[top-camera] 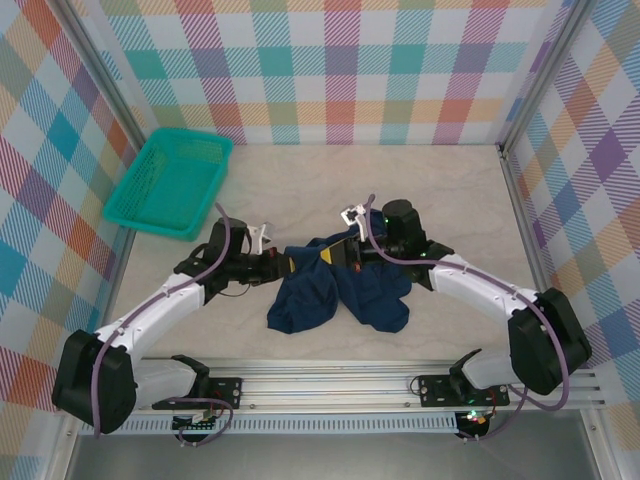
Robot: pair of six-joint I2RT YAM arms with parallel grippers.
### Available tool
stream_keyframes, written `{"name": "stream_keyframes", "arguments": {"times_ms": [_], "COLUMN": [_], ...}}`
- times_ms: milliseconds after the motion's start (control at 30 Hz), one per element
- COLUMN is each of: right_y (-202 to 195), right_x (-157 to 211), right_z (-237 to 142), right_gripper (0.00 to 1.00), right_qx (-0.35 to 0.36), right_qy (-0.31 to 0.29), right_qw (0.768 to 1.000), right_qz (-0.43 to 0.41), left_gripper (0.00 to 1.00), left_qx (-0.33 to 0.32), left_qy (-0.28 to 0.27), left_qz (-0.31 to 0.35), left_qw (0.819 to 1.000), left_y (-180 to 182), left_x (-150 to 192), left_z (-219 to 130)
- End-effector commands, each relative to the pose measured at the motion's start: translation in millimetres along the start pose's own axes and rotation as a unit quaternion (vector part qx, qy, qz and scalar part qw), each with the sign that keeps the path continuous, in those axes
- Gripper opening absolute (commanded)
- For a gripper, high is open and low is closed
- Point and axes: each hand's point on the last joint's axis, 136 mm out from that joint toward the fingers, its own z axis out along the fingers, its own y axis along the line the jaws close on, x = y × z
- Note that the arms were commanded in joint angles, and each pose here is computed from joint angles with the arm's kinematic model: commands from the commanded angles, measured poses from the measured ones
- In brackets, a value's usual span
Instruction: Fold the inside-out t-shirt
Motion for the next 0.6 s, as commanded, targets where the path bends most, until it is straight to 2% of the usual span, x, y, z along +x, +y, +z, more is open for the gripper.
{"name": "stream_keyframes", "arguments": {"times_ms": [0,33,100,167,267,333,433,567], "right_y": [-50,-65,-80,-79,-51,-18,23,38], "right_x": [-4,-1,-1,-3,-4,2,14,25], "right_z": [-26,-34,-46,-51,-43,-33,-25,-9], "right_gripper": [0.06,0.11,0.21,0.31,0.4,0.41,0.42,0.42], "right_qx": [0.2,0.272,0.361,0.387,0.324,0.233,0.118,0.058], "right_qy": [0.007,0.019,0.035,0.034,0.014,-0.003,-0.019,-0.007], "right_qw": [0.979,0.961,0.928,0.916,0.934,0.955,0.969,0.974], "right_qz": [-0.033,-0.051,-0.083,-0.105,-0.148,-0.185,-0.215,-0.218], "left_gripper": [0.0,0.0,0.0,0.0,0.0,0.0,0.0,0.0], "left_qx": [0.086,0.118,0.16,0.188,0.2,0.201,0.194,0.197], "left_qy": [-0.032,-0.04,-0.042,-0.039,-0.04,-0.041,-0.041,-0.036], "left_qz": [0.016,0.007,-0.014,-0.027,-0.038,-0.035,-0.031,-0.026], "left_qw": [0.996,0.992,0.986,0.981,0.978,0.978,0.98,0.979], "left_y": [-50,-63,-80,-92,-99,-101,-100,-100], "left_x": [-14,-17,-20,-21,-23,-23,-22,-21], "left_z": [-26,-32,-41,-46,-51,-53,-54,-53]}}
